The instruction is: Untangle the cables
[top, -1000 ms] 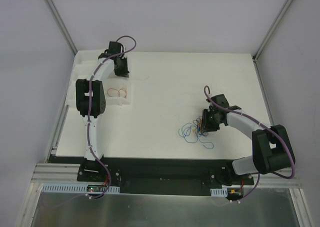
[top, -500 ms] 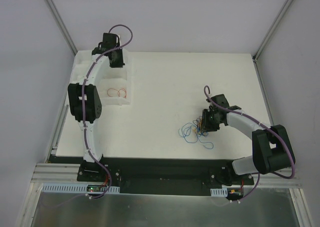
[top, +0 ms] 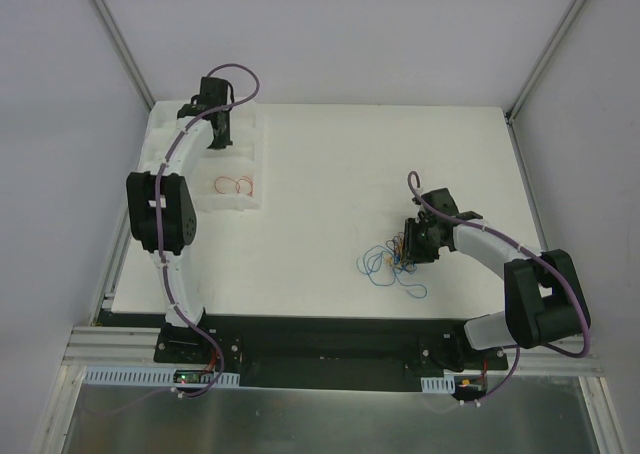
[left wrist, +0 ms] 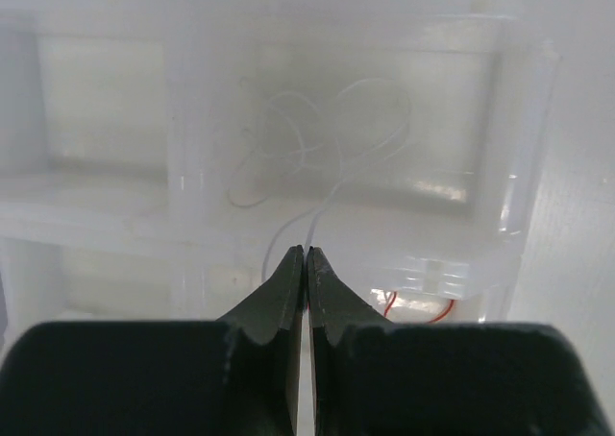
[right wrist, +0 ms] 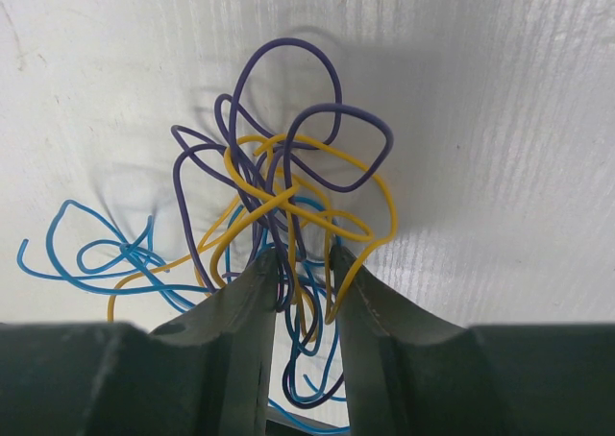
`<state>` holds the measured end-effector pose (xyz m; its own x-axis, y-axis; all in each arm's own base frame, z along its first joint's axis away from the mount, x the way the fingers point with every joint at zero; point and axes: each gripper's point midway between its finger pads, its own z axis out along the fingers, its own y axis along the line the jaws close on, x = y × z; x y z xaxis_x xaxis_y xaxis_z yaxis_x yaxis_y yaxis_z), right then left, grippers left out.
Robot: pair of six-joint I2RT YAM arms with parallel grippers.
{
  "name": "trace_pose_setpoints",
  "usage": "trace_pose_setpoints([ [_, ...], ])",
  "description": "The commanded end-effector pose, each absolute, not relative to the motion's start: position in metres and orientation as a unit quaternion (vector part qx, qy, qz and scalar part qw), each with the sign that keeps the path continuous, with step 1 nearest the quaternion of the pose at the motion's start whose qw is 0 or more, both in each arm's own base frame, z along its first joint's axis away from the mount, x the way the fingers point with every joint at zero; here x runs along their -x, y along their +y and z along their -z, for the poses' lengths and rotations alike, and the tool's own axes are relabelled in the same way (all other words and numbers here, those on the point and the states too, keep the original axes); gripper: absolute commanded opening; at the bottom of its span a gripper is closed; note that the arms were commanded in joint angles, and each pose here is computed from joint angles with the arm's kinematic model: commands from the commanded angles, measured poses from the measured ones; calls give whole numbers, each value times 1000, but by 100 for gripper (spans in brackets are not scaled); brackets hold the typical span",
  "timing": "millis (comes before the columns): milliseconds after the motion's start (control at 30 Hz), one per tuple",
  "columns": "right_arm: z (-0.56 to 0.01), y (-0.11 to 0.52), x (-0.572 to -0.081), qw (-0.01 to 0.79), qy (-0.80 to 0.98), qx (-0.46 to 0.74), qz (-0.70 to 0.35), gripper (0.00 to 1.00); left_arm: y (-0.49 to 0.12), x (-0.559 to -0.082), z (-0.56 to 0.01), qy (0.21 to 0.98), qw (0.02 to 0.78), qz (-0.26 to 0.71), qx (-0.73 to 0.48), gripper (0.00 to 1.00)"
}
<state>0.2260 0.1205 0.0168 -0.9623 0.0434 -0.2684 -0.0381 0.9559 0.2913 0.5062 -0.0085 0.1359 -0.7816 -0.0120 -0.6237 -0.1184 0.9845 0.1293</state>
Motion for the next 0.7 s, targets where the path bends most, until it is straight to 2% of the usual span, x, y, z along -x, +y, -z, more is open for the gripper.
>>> trace_pose_setpoints([
  [0,-7,111,-213,109,987,6,-118,33,20,-505,-141,935,323,-135,54,0],
  [200,-6,111,-212,107,988,7,-116,34,-2,-524,-126,944,314,-80,62,0],
  [233,-6,111,-212,108,987,6,-115,34,-6,-524,-126,945,313,-67,65,9],
  [267,-6,111,-213,108,987,6,-115,34,-9,-525,-127,946,312,-59,66,23],
  [300,-6,111,-213,107,987,7,-115,34,-12,-525,-127,946,311,-52,69,33],
  [333,-6,111,-213,107,988,7,-114,34,-11,-523,-129,946,312,-52,74,39],
  [533,-6,111,-212,107,988,9,-114,33,-3,-508,-162,938,329,-68,87,51],
  [667,-6,111,-212,106,988,9,-112,34,-4,-489,-189,931,346,-59,96,64],
])
